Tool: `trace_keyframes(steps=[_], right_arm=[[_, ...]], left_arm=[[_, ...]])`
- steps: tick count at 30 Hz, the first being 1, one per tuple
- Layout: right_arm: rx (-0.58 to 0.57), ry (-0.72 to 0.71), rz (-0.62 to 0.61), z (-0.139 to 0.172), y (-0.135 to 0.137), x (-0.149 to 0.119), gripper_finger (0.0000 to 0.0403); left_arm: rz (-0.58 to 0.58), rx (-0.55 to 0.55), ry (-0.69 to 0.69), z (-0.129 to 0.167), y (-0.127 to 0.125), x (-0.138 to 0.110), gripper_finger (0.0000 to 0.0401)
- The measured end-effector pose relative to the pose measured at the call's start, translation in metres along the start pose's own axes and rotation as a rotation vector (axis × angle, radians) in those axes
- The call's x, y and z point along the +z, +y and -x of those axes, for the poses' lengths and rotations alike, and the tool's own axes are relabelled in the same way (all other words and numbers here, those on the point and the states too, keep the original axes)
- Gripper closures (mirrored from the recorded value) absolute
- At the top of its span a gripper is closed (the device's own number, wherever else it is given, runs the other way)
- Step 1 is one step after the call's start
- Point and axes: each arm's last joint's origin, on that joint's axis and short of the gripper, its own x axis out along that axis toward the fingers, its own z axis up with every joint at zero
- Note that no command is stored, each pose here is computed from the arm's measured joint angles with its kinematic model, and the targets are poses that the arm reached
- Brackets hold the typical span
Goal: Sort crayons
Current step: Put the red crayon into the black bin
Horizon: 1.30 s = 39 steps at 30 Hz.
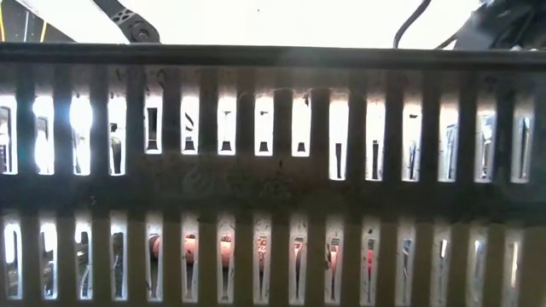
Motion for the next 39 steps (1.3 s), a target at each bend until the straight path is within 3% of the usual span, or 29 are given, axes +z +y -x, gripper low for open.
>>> trace_keyframes(steps=[5, 21, 39], right_arm=[[0.007, -0.025, -0.043, 0.007, -0.01, 0.008, 0.0309], [0.012, -0.081, -0.007, 0.026, -0.041, 0.026, 0.0309], [-0.016, -0.08, 0.011, 0.027, -0.045, 0.026, 0.0309]], left_arm=[[0.015, 0.008, 0.014, -0.008, 0.004, -0.004, 0.0306], [0.077, -0.033, 0.018, -0.022, 0.006, -0.012, 0.0307], [0.153, -0.041, 0.015, -0.022, 0.005, -0.011, 0.0356]])
